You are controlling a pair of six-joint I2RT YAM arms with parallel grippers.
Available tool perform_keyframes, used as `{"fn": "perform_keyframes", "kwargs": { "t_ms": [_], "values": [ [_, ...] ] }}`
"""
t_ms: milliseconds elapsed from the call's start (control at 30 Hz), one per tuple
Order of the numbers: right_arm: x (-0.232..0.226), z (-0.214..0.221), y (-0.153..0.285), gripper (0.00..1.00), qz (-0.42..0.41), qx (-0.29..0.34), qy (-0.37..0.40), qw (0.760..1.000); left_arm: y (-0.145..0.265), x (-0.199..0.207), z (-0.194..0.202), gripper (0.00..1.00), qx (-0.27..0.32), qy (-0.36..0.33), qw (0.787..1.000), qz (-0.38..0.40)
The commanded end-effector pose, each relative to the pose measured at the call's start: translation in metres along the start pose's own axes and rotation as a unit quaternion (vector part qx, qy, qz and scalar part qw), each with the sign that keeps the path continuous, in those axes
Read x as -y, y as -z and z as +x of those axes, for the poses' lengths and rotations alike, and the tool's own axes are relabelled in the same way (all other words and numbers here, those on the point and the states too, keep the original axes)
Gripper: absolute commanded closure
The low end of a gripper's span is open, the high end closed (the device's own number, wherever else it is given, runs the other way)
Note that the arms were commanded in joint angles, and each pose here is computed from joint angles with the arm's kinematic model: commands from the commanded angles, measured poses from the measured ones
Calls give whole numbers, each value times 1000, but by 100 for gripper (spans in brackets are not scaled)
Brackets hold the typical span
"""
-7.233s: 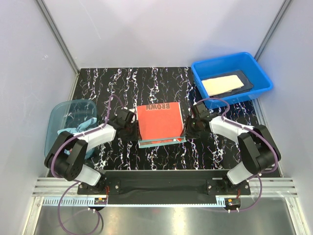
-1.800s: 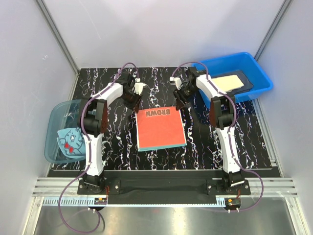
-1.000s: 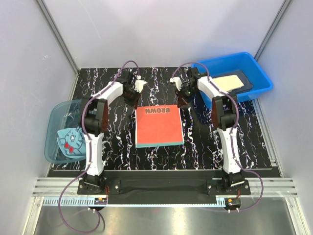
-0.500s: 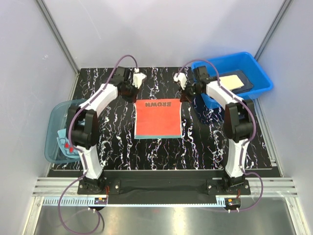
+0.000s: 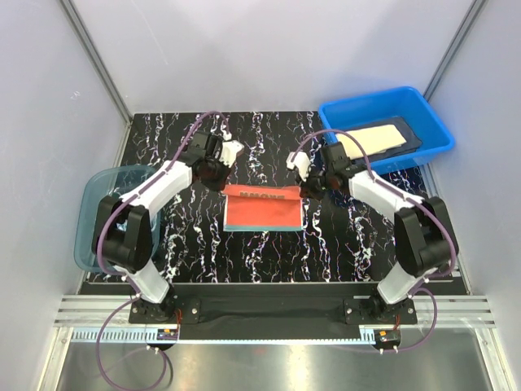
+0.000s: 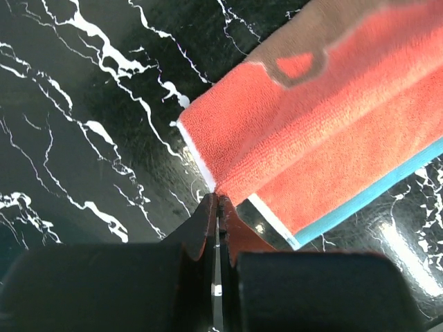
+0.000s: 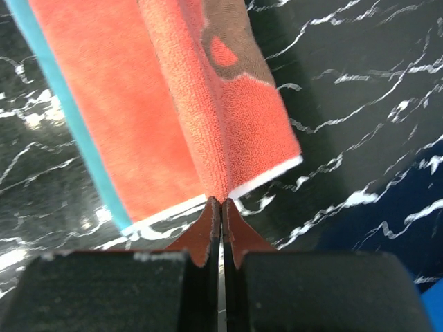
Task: Fold and stack the towels
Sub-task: Fold the towel
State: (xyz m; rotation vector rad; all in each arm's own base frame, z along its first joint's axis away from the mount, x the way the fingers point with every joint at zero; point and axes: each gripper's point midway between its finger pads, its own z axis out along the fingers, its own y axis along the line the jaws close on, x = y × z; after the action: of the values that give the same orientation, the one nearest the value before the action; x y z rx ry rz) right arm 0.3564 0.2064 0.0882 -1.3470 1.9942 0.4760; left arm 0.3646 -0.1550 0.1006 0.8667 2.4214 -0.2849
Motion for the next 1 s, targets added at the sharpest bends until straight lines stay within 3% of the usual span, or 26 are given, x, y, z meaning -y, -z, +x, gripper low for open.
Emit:
{"fn": "perform_keyframes", "kwargs": {
  "t_ms": [0, 467, 633, 967],
  "values": [
    [-2, -15, 14, 100, 42, 24, -3, 999, 17, -3, -13, 100, 33, 2, 999, -23],
    [-42, 13, 11, 100, 20, 2, -55, 998, 32, 39, 21, 100, 18, 33, 999, 24],
    [-56, 21, 4, 100, 9, -14, -57, 998, 25, 55, 38, 100, -32, 52, 997, 49],
    [-64, 35, 2, 98, 10, -43, -73, 996, 16, 67, 72, 100, -65, 70, 994, 54]
  ]
}}
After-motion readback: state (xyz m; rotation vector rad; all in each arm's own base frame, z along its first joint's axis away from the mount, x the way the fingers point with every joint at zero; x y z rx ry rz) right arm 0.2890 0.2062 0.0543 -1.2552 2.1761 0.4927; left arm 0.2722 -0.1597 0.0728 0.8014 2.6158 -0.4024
